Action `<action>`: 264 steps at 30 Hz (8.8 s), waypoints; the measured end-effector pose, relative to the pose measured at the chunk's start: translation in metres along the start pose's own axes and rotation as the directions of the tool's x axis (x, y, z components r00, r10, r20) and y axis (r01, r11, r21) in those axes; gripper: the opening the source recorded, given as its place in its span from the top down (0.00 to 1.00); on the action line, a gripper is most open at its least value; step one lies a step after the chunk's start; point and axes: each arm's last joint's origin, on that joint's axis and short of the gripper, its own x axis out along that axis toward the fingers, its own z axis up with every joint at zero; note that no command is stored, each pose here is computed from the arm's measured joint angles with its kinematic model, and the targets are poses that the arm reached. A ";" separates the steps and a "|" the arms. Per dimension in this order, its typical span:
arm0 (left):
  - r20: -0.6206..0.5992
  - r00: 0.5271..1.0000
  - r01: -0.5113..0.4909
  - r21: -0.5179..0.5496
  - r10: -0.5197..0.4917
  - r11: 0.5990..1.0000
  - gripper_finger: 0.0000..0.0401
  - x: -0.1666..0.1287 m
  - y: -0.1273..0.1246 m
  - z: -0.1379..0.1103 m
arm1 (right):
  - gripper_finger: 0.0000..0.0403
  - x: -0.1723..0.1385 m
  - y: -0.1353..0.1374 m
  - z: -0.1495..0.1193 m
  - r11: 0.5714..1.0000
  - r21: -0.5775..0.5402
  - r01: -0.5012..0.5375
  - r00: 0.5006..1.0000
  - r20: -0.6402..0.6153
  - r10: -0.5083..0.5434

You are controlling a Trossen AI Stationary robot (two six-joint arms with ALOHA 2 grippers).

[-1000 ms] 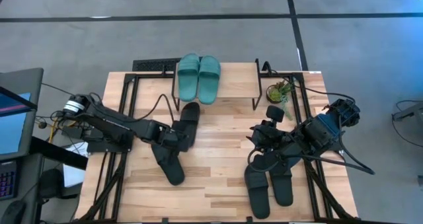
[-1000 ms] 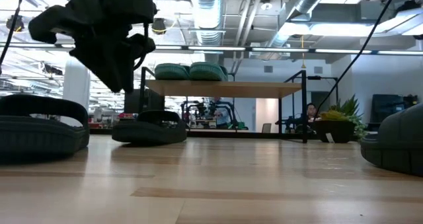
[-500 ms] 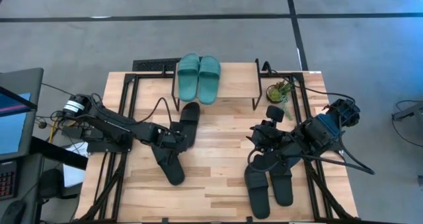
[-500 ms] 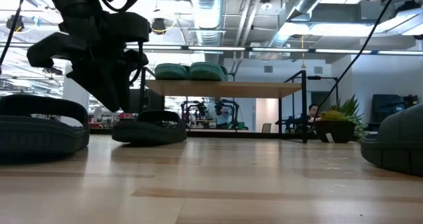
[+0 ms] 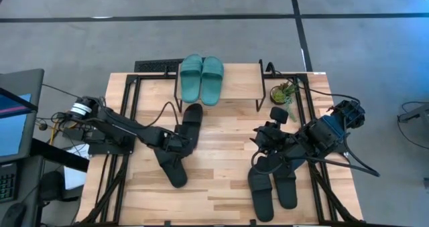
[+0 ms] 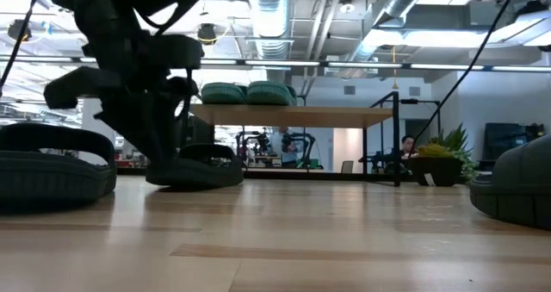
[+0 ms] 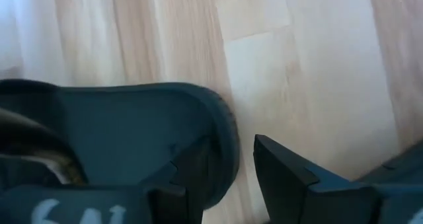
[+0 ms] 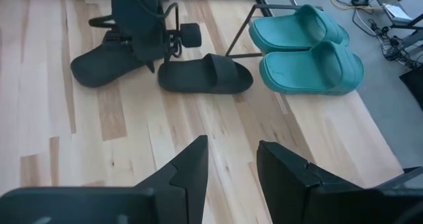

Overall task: Pick and place slides into the shelf
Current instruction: Put the left black slide under the shelf

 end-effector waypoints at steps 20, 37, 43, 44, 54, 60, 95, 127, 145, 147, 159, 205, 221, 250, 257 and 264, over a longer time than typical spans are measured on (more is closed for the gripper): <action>0.040 0.995 -0.082 -0.159 0.090 0.984 0.72 0.008 0.008 0.006 | 0.71 0.000 0.000 0.000 1.000 -0.008 0.000 1.000 0.000 0.000; 0.024 0.987 -0.141 -0.316 0.156 0.938 0.72 0.015 0.043 0.004 | 0.71 0.000 0.000 0.000 1.000 -0.008 0.000 1.000 0.000 0.000; 0.014 0.983 -0.165 -0.356 0.182 0.920 0.72 0.018 0.059 0.002 | 0.71 0.000 0.000 0.000 1.000 -0.009 0.000 1.000 0.000 0.000; 0.011 0.983 -0.169 -0.356 0.185 0.919 0.72 0.019 0.062 0.001 | 0.71 0.000 0.000 0.000 1.000 -0.009 0.000 1.000 0.000 0.000; -0.019 0.987 -0.157 -0.343 0.161 0.926 0.72 0.043 0.072 -0.002 | 0.71 0.000 0.000 0.000 1.000 -0.016 0.002 1.000 -0.001 -0.002; -0.042 0.983 -0.183 -0.326 0.179 0.927 0.72 0.052 0.067 -0.001 | 0.71 0.000 0.000 0.000 1.000 -0.011 0.000 1.000 0.000 0.000; -0.071 0.959 -0.282 -0.234 0.273 0.930 0.78 0.036 0.078 0.011 | 0.71 0.000 0.000 0.000 1.000 -0.010 -0.001 1.000 0.000 0.001; -0.098 0.954 -0.301 -0.354 0.285 0.886 0.76 0.039 0.098 0.005 | 0.71 0.000 0.000 0.000 1.000 -0.010 -0.001 1.000 0.000 0.001; -0.058 0.956 -0.294 -0.255 0.289 0.921 0.71 0.037 0.084 0.012 | 0.71 0.000 0.000 0.000 1.000 -0.009 -0.001 1.000 0.000 0.001; -0.060 0.955 -0.297 -0.244 0.291 0.923 0.71 0.036 0.082 0.012 | 0.71 0.000 0.000 0.000 1.000 -0.009 -0.001 1.000 0.000 0.001; -0.085 0.940 -0.341 -0.177 0.331 0.923 0.72 0.034 0.066 0.012 | 0.71 -0.002 0.002 -0.001 1.000 -0.015 -0.007 1.000 0.002 0.007; -0.132 0.859 -0.508 -0.096 0.495 0.856 1.00 0.053 0.040 0.001 | 0.71 -0.009 0.009 -0.005 1.000 -0.006 -0.019 1.000 0.020 0.019; -0.171 0.873 -0.482 -0.155 0.457 0.862 1.00 0.058 0.062 -0.003 | 0.71 -0.009 0.009 -0.005 1.000 0.010 -0.019 1.000 0.020 0.019; -0.123 0.894 -0.448 -0.181 0.432 0.876 1.00 0.070 0.069 0.001 | 0.71 -0.008 0.009 -0.005 1.000 0.010 -0.019 1.000 0.020 0.019; -0.148 0.871 -0.488 -0.142 0.469 0.861 1.00 0.072 0.061 -0.001 | 0.71 -0.008 0.010 -0.005 0.999 0.021 -0.025 1.000 0.016 0.025; -0.132 0.869 -0.491 -0.112 0.477 0.864 1.00 0.067 0.057 0.002 | 0.71 -0.008 0.010 -0.005 1.000 0.010 -0.025 1.000 0.015 0.025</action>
